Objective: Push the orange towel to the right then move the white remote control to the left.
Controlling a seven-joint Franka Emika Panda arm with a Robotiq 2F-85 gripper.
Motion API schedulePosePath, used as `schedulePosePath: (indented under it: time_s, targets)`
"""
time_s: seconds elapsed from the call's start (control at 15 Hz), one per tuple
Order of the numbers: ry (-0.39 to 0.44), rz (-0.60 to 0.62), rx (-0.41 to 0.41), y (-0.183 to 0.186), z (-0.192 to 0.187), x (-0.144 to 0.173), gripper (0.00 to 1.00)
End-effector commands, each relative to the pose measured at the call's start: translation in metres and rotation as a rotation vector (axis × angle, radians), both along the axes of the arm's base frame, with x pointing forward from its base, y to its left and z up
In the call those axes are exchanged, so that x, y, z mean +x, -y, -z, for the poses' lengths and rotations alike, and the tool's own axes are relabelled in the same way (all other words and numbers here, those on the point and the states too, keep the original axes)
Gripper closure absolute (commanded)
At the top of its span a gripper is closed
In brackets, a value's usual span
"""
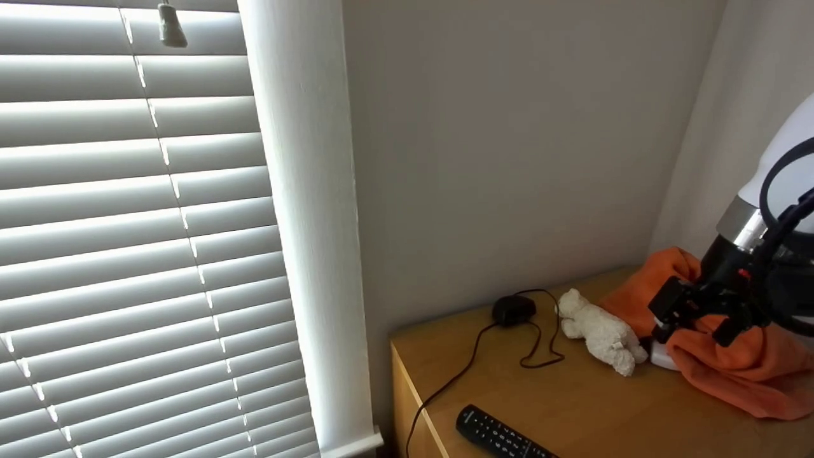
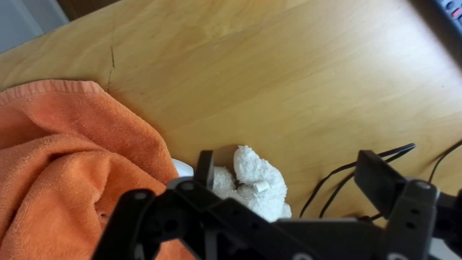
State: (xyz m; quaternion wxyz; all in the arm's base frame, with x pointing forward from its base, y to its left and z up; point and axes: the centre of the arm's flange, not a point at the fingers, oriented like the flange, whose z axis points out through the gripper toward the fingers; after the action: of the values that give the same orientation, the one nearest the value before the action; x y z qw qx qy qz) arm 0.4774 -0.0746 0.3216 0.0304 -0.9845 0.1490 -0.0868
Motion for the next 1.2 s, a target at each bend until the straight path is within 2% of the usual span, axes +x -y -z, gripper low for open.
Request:
schedulePosePath:
  time_s: [0.0,0.27,0.33,0.73,1.13]
  targets:
    - [0.031,0.035,-0.014,0.011,0.030,-0.005,0.00]
    - [0.050,0.053,-0.038,0.025,0.054,-0.007,0.00]
    - [0.047,0.043,-0.031,0.017,0.039,-0.003,0.00]
    - [0.038,0.053,-0.035,0.022,0.050,-0.004,0.00]
    - [0.155,0.103,-0.051,0.034,0.069,0.031,0.00]
